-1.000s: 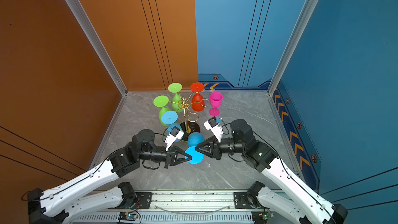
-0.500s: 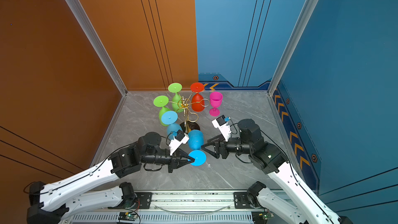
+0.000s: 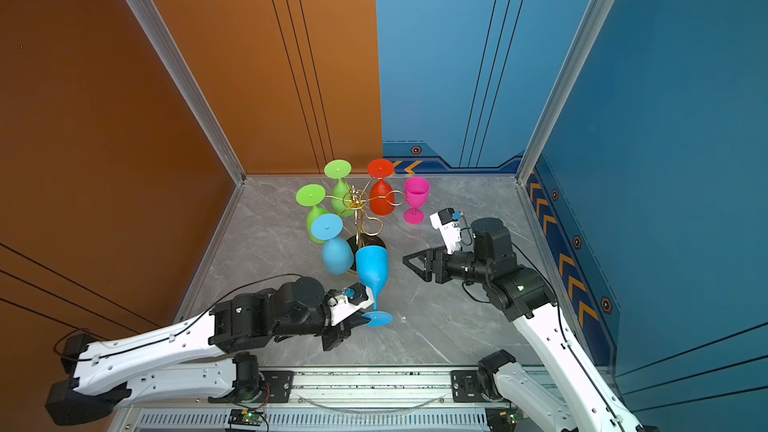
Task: Take the wine glass off the wine glass rack
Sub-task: 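Swing the cyan glass bowl-up toward the robot with the left gripper while the right withdraws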
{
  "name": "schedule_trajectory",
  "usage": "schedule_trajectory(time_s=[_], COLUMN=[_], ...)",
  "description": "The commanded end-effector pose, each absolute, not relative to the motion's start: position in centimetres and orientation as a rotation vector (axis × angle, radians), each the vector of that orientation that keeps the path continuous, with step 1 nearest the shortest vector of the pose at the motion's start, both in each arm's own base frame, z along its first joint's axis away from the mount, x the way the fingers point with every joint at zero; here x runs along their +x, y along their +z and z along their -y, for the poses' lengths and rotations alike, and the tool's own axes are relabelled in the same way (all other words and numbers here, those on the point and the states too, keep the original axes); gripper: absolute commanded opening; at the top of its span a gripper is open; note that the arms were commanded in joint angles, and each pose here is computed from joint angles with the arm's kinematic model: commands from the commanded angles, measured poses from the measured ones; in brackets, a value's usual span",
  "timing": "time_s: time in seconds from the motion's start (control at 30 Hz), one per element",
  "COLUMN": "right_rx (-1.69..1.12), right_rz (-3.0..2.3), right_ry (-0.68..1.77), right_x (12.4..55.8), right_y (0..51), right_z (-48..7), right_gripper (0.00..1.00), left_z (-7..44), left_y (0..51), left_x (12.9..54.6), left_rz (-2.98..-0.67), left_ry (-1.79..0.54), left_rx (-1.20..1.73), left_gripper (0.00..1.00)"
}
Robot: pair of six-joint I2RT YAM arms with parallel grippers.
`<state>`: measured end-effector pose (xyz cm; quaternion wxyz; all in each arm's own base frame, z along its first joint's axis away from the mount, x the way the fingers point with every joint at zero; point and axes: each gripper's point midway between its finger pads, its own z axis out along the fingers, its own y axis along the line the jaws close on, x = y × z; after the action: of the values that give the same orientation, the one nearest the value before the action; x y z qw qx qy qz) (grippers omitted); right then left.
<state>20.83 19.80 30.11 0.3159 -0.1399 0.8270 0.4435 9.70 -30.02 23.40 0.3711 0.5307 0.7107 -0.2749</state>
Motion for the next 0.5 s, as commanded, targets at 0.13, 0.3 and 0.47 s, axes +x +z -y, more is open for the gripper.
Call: schedule_trajectory(time_s=[0.13, 0.3, 0.47], right_rx=[-0.315, -0.333, -0.342], right_rz=[-2.199, -2.185, -2.181], right_ry=[1.167, 1.187, 1.213], right_x=[22.2, 22.3, 22.2], right_y=[31.1, 31.9, 32.4], right_z=[-19.6, -19.9, -20.2], right_gripper=[0.68, 0.68, 0.68], left_z=[28.7, 29.0, 28.6], left_y=[23.0, 21.6, 20.2], left_x=[10.1, 9.5, 10.4], left_rz=[-1.589, -1.495, -1.403], left_ry=[-0.337, -0.182, 0.060], left_rx=[1.546, 1.650, 1.715], left_gripper=[0.00, 0.00, 0.00])
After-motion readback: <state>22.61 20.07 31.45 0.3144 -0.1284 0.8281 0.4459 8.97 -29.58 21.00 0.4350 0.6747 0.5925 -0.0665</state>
